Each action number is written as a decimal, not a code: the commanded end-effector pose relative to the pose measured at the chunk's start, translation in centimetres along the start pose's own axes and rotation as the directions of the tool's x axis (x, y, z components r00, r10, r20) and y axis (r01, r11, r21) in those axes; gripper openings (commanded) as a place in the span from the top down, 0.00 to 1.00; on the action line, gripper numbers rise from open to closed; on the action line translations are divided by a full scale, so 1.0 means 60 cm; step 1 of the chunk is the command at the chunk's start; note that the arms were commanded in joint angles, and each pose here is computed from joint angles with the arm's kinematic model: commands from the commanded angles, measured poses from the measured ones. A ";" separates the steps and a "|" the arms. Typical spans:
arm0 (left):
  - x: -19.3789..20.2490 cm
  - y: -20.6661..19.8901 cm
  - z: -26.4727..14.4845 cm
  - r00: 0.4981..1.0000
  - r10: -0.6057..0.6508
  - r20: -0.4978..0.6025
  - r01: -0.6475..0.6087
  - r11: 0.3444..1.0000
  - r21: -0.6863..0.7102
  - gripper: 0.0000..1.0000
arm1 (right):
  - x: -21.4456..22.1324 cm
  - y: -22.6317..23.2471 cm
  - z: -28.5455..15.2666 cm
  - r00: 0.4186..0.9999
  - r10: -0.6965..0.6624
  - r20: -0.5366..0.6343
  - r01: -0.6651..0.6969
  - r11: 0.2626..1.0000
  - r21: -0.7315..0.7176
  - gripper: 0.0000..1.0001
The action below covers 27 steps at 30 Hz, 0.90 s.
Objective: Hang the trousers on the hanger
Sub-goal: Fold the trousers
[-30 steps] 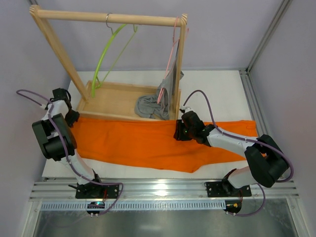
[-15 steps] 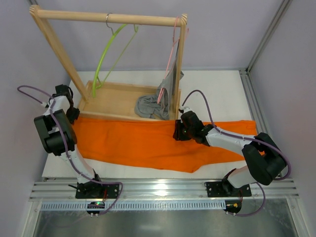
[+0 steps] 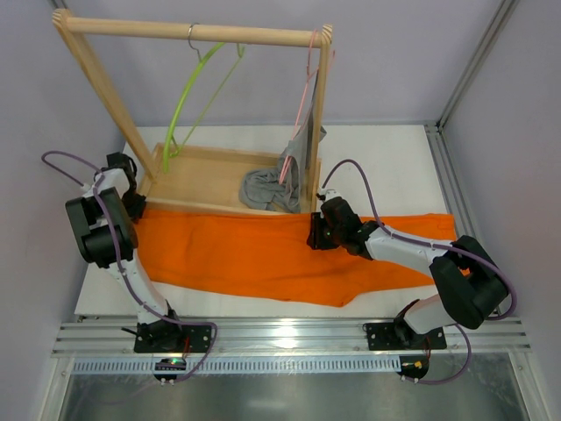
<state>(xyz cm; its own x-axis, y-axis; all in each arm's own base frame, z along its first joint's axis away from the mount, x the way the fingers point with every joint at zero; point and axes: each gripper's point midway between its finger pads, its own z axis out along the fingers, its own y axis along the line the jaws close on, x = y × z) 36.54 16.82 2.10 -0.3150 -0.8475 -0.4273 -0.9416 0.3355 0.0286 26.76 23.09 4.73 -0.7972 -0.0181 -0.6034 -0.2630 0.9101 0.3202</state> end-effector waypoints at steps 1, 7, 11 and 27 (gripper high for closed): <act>-0.006 -0.008 0.001 1.000 -0.008 0.016 0.008 1.000 -0.013 0.77 | -0.033 0.007 -0.006 0.997 -0.013 0.075 0.014 1.000 -0.014 0.62; -0.022 -0.009 -0.017 0.998 0.019 0.055 -0.018 0.999 -0.028 0.82 | -0.033 0.007 -0.003 0.997 -0.015 0.073 0.016 1.000 -0.015 0.62; -0.039 -0.016 -0.043 0.994 0.042 0.100 -0.039 0.999 -0.030 0.98 | -0.032 0.008 -0.001 0.997 -0.016 0.069 0.017 1.000 -0.016 0.62; -0.079 -0.062 -0.097 0.977 0.015 0.214 -0.028 0.998 0.056 1.00 | -0.029 0.007 0.002 0.998 -0.020 0.061 0.021 1.000 -0.017 0.62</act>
<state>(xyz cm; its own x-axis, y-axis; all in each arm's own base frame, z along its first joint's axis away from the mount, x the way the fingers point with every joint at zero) 38.30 15.83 5.25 -0.3887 -0.7730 -0.5014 -0.9118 0.4007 0.0891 26.83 23.12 4.78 -0.7942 -0.0209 -0.6073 -0.2676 0.9093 0.3188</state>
